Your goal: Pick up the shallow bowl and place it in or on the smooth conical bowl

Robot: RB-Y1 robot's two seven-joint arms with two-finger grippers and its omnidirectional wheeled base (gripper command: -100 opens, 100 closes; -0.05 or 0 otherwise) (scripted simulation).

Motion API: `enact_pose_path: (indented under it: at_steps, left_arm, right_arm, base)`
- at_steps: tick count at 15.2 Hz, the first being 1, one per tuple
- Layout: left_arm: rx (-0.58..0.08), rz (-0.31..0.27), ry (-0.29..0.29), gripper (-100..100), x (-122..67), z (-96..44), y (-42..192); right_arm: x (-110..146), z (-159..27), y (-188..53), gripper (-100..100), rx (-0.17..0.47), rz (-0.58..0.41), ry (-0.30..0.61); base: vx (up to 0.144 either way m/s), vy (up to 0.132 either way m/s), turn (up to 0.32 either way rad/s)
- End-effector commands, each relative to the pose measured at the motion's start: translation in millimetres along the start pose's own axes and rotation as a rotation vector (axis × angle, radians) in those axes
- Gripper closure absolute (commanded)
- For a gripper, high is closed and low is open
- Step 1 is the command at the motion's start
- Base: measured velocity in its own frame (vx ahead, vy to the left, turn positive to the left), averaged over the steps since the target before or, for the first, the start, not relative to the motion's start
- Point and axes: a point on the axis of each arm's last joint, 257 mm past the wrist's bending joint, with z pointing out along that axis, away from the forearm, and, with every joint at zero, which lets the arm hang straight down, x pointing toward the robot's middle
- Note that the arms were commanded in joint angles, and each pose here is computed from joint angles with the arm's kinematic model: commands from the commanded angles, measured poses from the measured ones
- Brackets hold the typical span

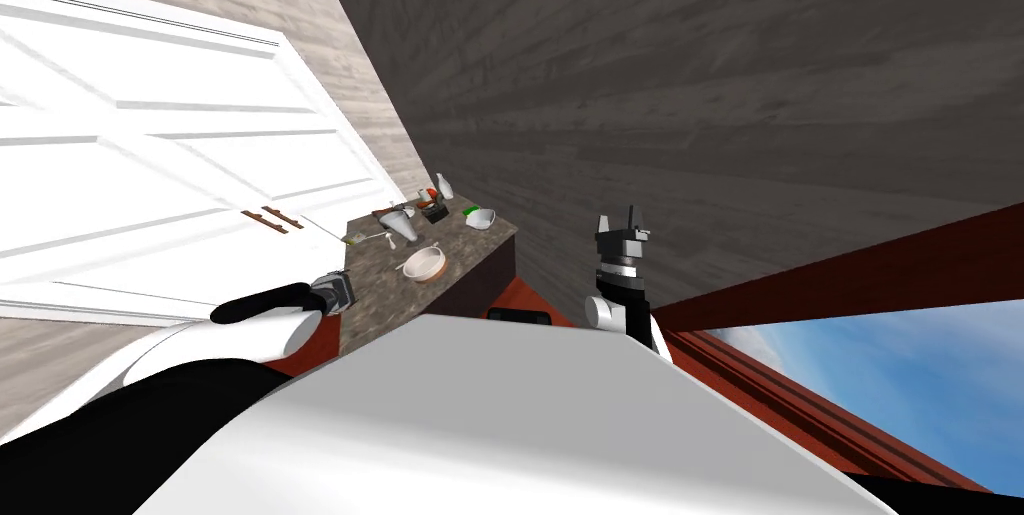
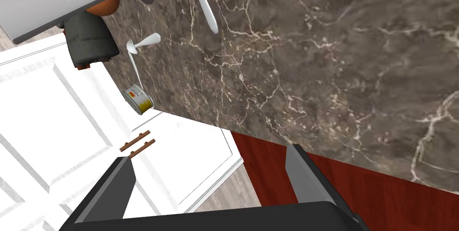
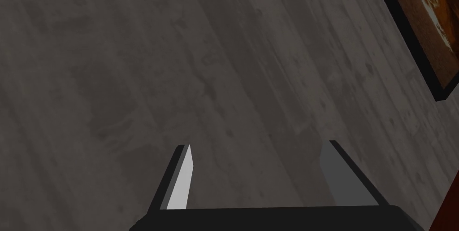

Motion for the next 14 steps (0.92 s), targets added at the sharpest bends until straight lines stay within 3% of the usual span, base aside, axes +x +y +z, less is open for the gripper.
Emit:
enact_pose_path:
  at_steps: [1, 3, 4, 6, 14]
  left_arm:
    - [-0.052, -0.012, -0.013, -100, -5.0, -1.2, 12]
    - [-0.067, -0.012, -0.02, -100, -6.9, -1.4, 16]
    - [-0.112, -0.028, -0.022, -100, -10.4, -5.0, 28]
    - [-0.135, -0.027, -0.033, -100, -13.3, -5.8, 33]
    - [-0.334, -0.068, -0.058, -100, -25.1, -24.2, 85]
  right_arm:
    - [0, 0.0, 0, 0, 0.0, 0.0, 0.0]
    - [0, 0.0, 0, 0, 0.0, 0.0, 0.0]
    - [0, 0.0, 0, 0, 0.0, 0.0, 0.0]
    - [0, 0.0, 0, 0, 0.0, 0.0, 0.0]
    - [0, 0.0, 0, 0, 0.0, 0.0, 0.0]
  base:
    - [0.054, -0.02, -0.236]
    - [0.032, -0.006, -0.047]
    - [0.04, -0.01, -0.217]
    - [0.049, -0.007, -0.171]
    - [0.054, -0.008, -0.167]
